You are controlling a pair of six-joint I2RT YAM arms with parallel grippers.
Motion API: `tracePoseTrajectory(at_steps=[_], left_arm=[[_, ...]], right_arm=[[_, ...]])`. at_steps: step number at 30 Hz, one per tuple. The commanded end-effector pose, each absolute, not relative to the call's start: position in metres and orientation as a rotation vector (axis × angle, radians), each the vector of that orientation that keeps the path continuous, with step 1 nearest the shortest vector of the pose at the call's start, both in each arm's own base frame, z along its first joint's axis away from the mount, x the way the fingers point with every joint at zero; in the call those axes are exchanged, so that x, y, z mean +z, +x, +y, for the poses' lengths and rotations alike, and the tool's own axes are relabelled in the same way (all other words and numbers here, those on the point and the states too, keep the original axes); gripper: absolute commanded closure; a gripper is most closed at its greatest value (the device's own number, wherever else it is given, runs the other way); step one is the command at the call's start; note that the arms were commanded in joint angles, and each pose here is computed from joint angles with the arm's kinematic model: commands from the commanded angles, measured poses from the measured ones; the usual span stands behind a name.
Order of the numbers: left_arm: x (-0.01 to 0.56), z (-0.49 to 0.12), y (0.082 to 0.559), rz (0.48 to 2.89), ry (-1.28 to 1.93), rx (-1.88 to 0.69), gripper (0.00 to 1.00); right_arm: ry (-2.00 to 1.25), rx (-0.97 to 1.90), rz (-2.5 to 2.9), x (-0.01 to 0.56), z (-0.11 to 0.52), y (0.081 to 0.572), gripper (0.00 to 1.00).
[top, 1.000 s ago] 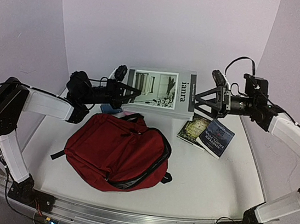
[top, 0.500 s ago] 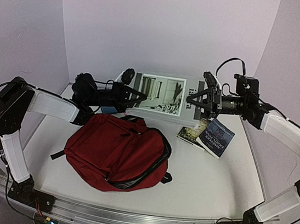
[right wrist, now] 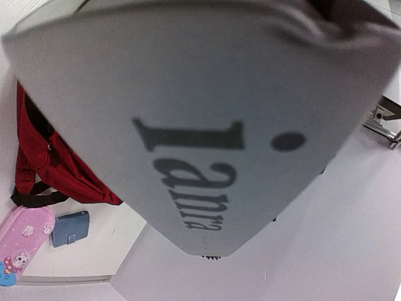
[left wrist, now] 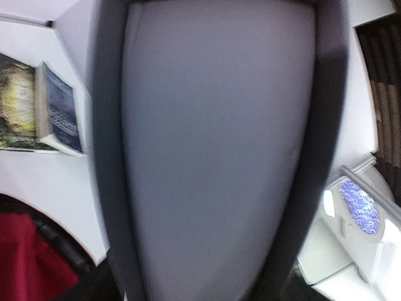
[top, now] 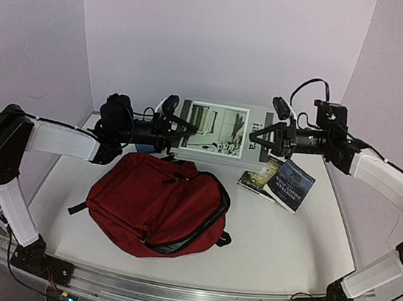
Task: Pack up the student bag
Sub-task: Pick up the book from the center of the board, then place the book in the student bag.
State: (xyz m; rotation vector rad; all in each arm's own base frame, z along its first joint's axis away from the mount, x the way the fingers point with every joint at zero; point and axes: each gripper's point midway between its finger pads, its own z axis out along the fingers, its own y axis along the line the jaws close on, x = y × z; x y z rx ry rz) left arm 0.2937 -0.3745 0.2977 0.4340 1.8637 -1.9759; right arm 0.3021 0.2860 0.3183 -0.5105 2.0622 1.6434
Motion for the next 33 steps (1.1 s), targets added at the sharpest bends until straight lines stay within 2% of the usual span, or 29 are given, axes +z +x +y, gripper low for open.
tracePoseTrajectory(at_steps=[1,4,8,16,18,23,30,33], left_arm=[[0.300,-0.346,0.306,1.965,0.365,-1.534,0.18],[0.273,-0.332,0.309,2.109,0.356,-1.271,0.17],[0.226,-0.351,0.282,2.280,0.545,-1.013,0.20],[0.173,-0.422,0.210,2.406,0.965,-0.936,0.38],[0.170,-0.431,0.205,2.422,0.991,-0.942,0.43],[0.154,-0.438,0.207,2.495,0.989,-0.887,0.47],[0.138,-0.447,0.201,2.536,1.038,-0.902,0.55],[0.134,-0.450,0.200,2.549,1.047,-0.910,0.54]], right_arm=[[-0.439,1.615,1.973,0.350,0.258,0.304,0.94],[-0.362,1.610,1.989,0.347,0.238,0.304,0.94],[-0.265,1.602,2.057,0.326,0.220,0.300,0.94],[0.045,1.470,2.179,0.280,0.165,0.318,0.97],[0.101,1.428,2.193,0.273,0.153,0.321,0.97],[0.133,1.285,2.263,0.258,0.138,0.317,0.97],[0.106,1.253,2.292,0.249,0.136,0.309,0.97],[0.104,1.244,2.299,0.247,0.136,0.308,0.97]])
